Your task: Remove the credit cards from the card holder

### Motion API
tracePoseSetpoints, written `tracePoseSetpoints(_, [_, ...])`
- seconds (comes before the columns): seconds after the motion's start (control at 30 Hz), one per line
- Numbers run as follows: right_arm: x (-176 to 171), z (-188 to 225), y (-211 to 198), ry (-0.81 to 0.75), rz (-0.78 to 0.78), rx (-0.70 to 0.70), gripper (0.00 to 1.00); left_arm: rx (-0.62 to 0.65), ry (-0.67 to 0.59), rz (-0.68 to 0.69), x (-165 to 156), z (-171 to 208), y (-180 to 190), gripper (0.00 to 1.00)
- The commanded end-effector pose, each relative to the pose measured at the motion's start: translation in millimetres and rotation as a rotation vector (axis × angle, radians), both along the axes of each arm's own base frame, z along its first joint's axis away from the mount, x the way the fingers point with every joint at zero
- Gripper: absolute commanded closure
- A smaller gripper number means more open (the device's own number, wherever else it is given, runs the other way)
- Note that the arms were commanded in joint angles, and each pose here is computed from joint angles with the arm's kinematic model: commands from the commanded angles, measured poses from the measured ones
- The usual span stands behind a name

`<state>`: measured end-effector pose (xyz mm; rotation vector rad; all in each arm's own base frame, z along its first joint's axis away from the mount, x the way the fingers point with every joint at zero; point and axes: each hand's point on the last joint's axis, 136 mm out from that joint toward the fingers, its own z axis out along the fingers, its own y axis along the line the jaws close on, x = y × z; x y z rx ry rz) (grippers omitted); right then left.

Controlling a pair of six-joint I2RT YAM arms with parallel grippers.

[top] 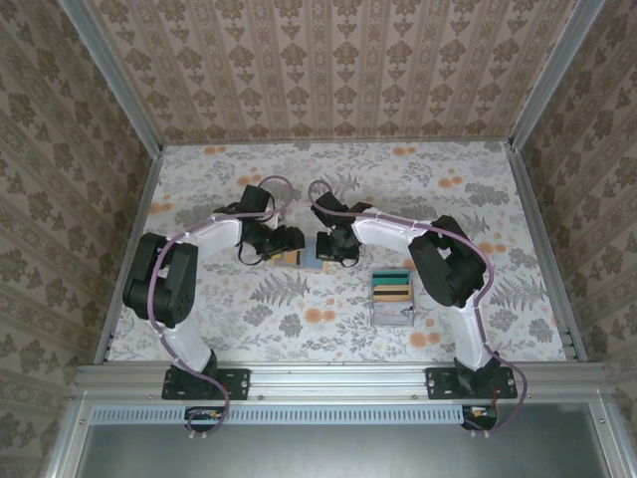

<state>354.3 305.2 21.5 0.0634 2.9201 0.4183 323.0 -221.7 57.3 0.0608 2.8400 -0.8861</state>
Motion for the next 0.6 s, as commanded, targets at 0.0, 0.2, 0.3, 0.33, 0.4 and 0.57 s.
tracePoseSetpoints(0.0, [-1.6, -10.5, 2.0, 0.032, 0.009, -0.001, 1.0, -0.025, -0.042, -0.024, 4.3, 17.6, -6.2, 0.23])
tracePoseSetpoints(0.2, [-1.7, -11.1, 2.3, 0.033, 0.008, 0.001, 1.0, 0.0, -0.045, -0.027, 3.4, 17.3, -2.5, 0.01])
tracePoseSetpoints(0.3, [-1.3, -10.3, 2.6, 0.032, 0.008, 0.002, 1.0, 0.036, -0.062, -0.015, 5.5, 21.5, 5.5, 0.0])
tracePoseSetpoints(0.33, [-1.4, -10.5, 2.5, 0.032, 0.007, 0.001, 1.0, 0.048, -0.067, -0.01, 6.3, 23.1, 8.5, 0.0])
tracePoseSetpoints(0.4, [-1.1, -9.7, 2.4, 0.031, 0.007, 0.0, 1.0, 0.068, -0.078, 0.001, 8.4, 28.1, 14.3, 0.0])
tracePoseSetpoints(0.57, [3.8, -0.1, 0.3, 0.004, 0.002, 0.001, 1.0, 0.075, -0.096, 0.027, 12.2, 38.0, 22.9, 0.0])
